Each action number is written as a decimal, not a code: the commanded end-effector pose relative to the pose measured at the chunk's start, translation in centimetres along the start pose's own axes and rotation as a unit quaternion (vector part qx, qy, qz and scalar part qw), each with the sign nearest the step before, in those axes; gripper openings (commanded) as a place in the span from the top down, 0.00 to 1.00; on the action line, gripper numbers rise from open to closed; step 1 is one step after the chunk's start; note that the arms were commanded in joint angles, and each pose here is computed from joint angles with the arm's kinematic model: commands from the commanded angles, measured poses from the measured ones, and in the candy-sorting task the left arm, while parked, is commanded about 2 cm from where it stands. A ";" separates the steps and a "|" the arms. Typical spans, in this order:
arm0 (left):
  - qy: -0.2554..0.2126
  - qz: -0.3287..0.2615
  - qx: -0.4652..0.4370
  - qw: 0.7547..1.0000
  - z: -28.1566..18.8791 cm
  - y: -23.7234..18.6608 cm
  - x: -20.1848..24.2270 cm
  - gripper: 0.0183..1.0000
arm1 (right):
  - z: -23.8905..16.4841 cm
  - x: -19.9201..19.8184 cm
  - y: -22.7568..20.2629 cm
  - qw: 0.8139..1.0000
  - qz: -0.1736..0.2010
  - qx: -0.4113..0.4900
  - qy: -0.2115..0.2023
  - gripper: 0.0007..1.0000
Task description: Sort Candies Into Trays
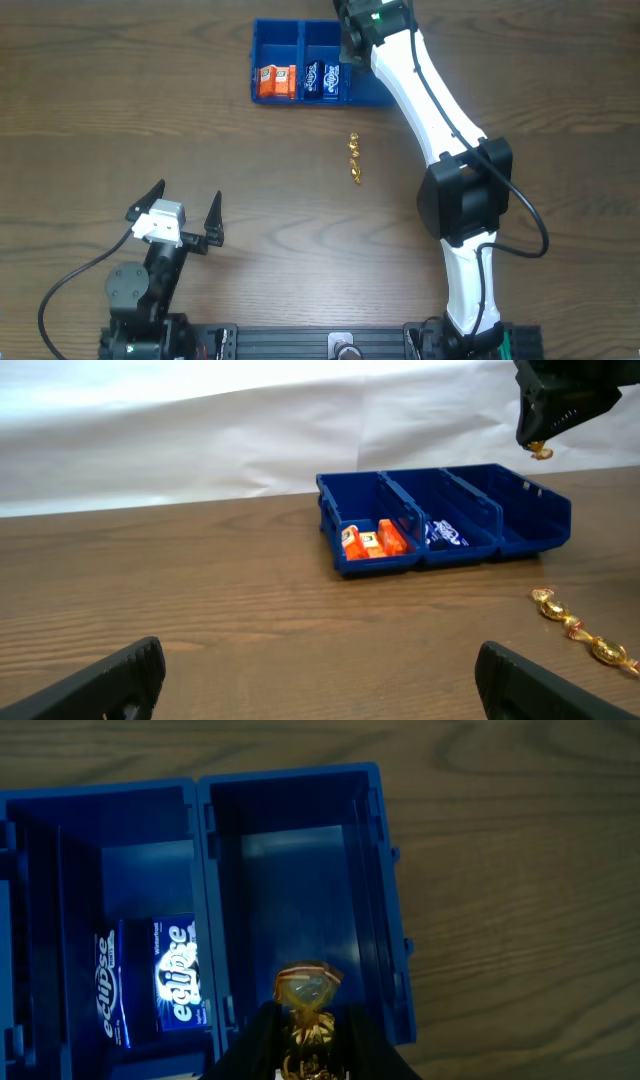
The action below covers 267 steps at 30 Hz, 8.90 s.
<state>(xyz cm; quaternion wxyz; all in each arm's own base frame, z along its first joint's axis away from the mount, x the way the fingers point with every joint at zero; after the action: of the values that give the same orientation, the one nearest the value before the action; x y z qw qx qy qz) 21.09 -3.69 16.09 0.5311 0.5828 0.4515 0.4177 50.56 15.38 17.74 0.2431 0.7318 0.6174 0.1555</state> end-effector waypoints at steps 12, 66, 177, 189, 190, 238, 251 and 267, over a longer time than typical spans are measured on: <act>-0.011 -0.009 0.022 1.000 0.1 -1.5 -0.3 0.00 | 1.5 -0.7 -1.1 1.000 -0.011 0.010 -0.018 0.41; -0.011 -0.009 0.022 1.000 0.1 -1.5 -0.3 0.00 | 2.1 0.3 -22.5 0.952 -0.084 0.291 0.051 0.00; -0.011 -0.009 0.022 1.000 0.1 -1.5 -0.3 0.00 | -3.8 1.4 -12.6 0.986 -0.090 0.127 0.063 0.00; -0.011 -0.009 0.022 1.000 0.1 -1.5 -0.3 0.00 | 2.4 1.8 -16.4 0.980 -0.086 0.179 0.031 0.00; -0.011 -0.009 0.022 1.000 0.1 -1.5 -0.3 0.00 | 2.6 1.7 -16.4 0.980 -0.083 0.181 0.029 0.00; -0.011 -0.009 0.022 1.000 0.1 -1.5 -0.3 0.00 | 6.0 0.8 -17.8 0.977 -0.031 0.209 0.027 0.41; -0.011 -0.009 0.022 1.000 0.1 -1.5 -0.3 0.00 | 6.1 0.4 -17.5 0.979 -0.034 0.200 0.013 0.74; -0.011 -0.009 0.022 1.000 0.1 -1.5 -0.3 0.00 | 4.7 0.8 -16.0 0.983 -0.030 0.181 0.025 0.91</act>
<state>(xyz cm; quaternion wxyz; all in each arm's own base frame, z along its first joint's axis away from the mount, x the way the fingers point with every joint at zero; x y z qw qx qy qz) 21.09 -3.69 16.09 0.5311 0.5828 0.4515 0.4177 39.27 17.46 3.45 0.0826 0.7392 0.6673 0.0382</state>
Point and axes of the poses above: each gripper's point midway between its finger pads, its own z axis out along the fingers, its own x axis along the line the jaws close on, y = z × x, the point moved 3 cm from there along -z, back along the fingers, and after that the axes turned 1 degree about z, right-handed, at the moved point
